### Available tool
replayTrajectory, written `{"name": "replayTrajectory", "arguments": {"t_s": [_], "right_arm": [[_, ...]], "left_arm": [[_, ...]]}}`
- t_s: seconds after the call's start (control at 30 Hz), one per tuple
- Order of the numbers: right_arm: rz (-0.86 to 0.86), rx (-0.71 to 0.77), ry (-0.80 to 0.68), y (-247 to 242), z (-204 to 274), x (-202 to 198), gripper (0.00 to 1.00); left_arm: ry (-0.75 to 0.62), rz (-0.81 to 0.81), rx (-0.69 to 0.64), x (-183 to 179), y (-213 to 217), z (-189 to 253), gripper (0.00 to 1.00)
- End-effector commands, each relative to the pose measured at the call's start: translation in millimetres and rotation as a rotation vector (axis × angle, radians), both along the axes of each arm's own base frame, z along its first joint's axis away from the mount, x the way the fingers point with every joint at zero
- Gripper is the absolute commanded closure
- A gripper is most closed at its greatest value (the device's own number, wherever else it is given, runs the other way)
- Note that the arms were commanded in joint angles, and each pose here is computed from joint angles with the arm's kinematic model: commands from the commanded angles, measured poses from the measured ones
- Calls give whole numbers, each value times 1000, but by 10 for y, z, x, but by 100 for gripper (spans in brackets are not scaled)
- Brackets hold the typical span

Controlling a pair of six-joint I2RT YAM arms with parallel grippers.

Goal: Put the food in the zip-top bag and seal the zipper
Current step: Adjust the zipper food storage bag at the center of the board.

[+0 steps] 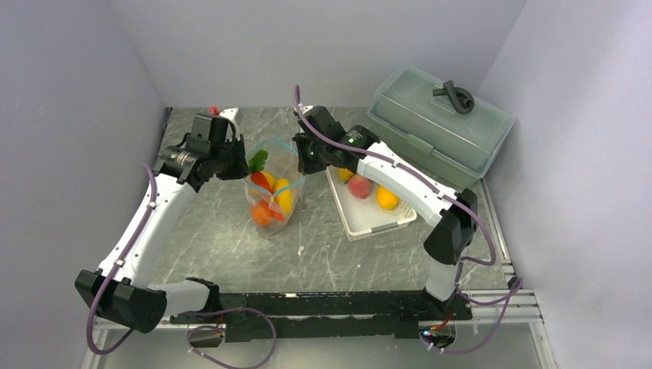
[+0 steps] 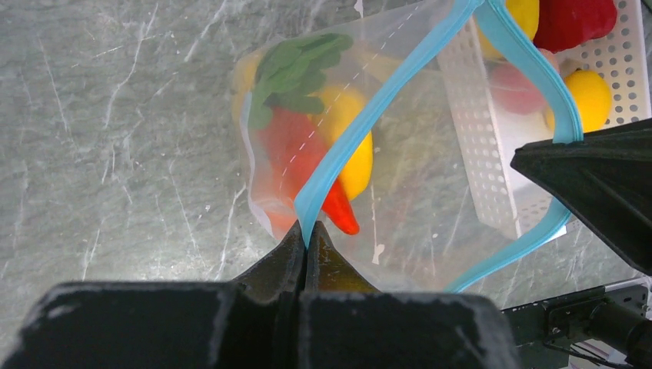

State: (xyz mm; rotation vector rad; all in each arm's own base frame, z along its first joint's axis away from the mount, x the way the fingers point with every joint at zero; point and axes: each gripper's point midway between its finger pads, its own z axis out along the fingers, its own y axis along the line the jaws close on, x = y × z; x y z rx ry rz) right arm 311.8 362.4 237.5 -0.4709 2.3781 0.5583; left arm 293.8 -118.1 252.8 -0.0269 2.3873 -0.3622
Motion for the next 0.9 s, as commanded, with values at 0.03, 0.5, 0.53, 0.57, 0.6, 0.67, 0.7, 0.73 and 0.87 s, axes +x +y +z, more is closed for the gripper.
{"name": "replayTrajectory", "arguments": {"t_s": [0.03, 0.5, 0.53, 0.57, 0.6, 0.67, 0.7, 0.73, 0.87], "right_arm": [[-15, 72, -16, 19, 81, 100, 99], [-15, 94, 1, -98, -37, 158, 56], [-16, 103, -10, -110, 10, 158, 51], [-18, 109, -21, -129, 56, 156, 48], [-25, 116, -35, -153, 114, 155, 45], [-43, 125, -61, -215, 232, 161, 39], [-51, 127, -69, -248, 272, 163, 38], [-56, 135, -79, -280, 328, 162, 37], [-109, 151, -139, -494, 544, 182, 32]], "left_arm": [[-86, 2, 13, 6, 54, 248, 100], [-95, -84, -51, 119, -167, -62, 100], [-99, -88, -51, 123, -171, -64, 100], [-99, -87, -48, 120, -164, -78, 100], [-99, -87, -46, 117, -160, -89, 100], [-96, -83, -41, 115, -148, -124, 100], [-90, -83, -41, 112, -150, -149, 100], [-83, -84, -42, 107, -154, -174, 100], [-76, -85, -44, 95, -157, -206, 100]]}}
